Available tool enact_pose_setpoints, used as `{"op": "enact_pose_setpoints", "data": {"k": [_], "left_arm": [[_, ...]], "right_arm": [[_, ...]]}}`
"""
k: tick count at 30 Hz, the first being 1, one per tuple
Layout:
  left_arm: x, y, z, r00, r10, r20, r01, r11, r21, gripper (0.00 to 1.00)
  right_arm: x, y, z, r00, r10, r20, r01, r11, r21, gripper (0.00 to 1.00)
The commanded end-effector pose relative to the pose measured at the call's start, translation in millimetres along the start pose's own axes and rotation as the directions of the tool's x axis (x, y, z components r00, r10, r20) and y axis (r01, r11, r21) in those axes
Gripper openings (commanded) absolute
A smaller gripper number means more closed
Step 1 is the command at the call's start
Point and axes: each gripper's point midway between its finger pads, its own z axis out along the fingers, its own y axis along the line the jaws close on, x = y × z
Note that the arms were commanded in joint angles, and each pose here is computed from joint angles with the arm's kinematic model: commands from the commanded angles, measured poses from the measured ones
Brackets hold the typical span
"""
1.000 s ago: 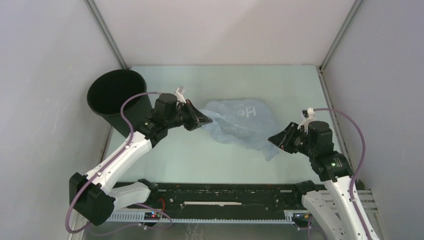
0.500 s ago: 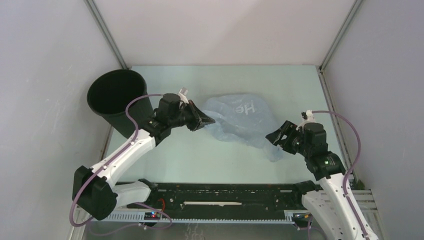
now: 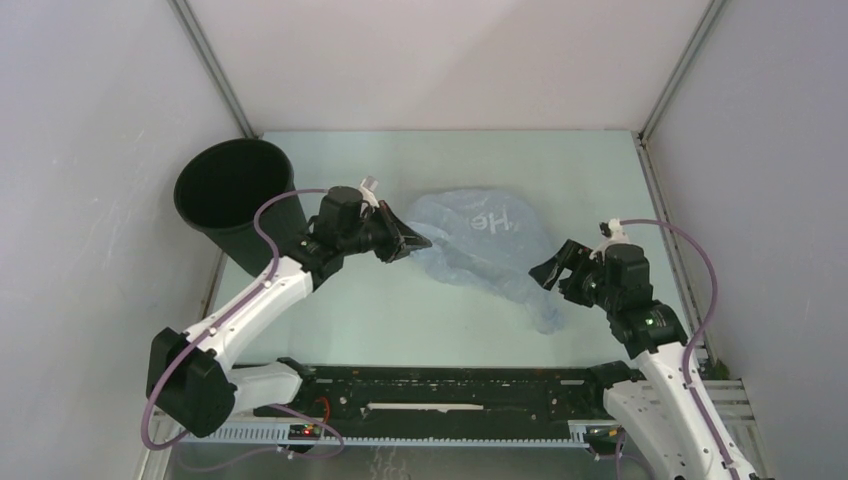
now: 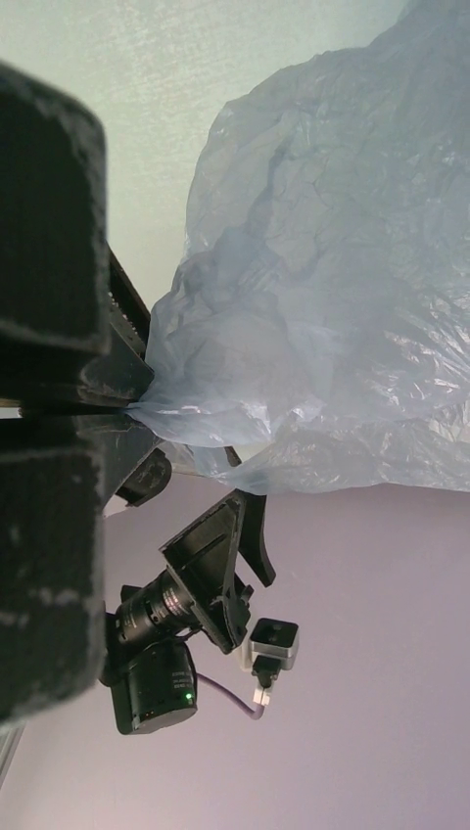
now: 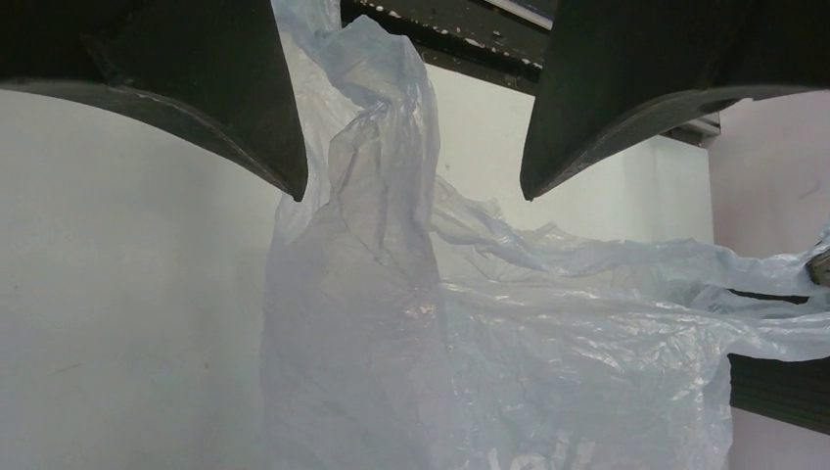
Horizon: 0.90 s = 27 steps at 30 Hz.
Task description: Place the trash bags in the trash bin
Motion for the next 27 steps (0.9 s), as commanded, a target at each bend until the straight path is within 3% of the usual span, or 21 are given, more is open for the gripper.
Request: {"op": "enact_pose_setpoints", "data": {"k": [1,7,15,19,22,24,27], "left_arm": [[-6,-31,-5,0.999,0.040,0.012,-0.040,0.996,0.081,0.00],[-12,-32,-5,0.998,0.064,0.020,-0.065,0.995,0.071,0.00],[-20,-35,0,0.999,0.029,0.014,-0.030,0.996,0.082,0.00],[-21,-33,2,1.000,0.020,0.013,-0.021,0.997,0.074,0.00],[-21,-33,4,1.000,0.017,0.005,-0.018,0.997,0.073,0.00],[-21,-33,3,1.000,0.019,0.006,-0.020,0.997,0.074,0.00],[-19,-30,4,1.000,0.027,0.001,-0.027,0.998,0.064,0.00]], "right_arm": [[5,-12,-2,0.999,0.004,-0.032,-0.002,0.998,0.067,0.90],[32,-10,-15,0.986,0.021,-0.165,0.011,0.982,0.188,0.94],[48,-33,-13,0.973,-0.112,-0.203,0.179,0.919,0.351,0.96],[47,-36,-6,0.972,-0.123,-0.200,0.195,0.899,0.393,0.94],[41,-34,1,0.973,-0.144,-0.179,0.205,0.897,0.391,0.90],[39,-29,5,0.973,-0.155,-0.172,0.210,0.904,0.372,0.81],[41,-18,6,0.970,-0.164,-0.180,0.214,0.925,0.314,0.54]]}}
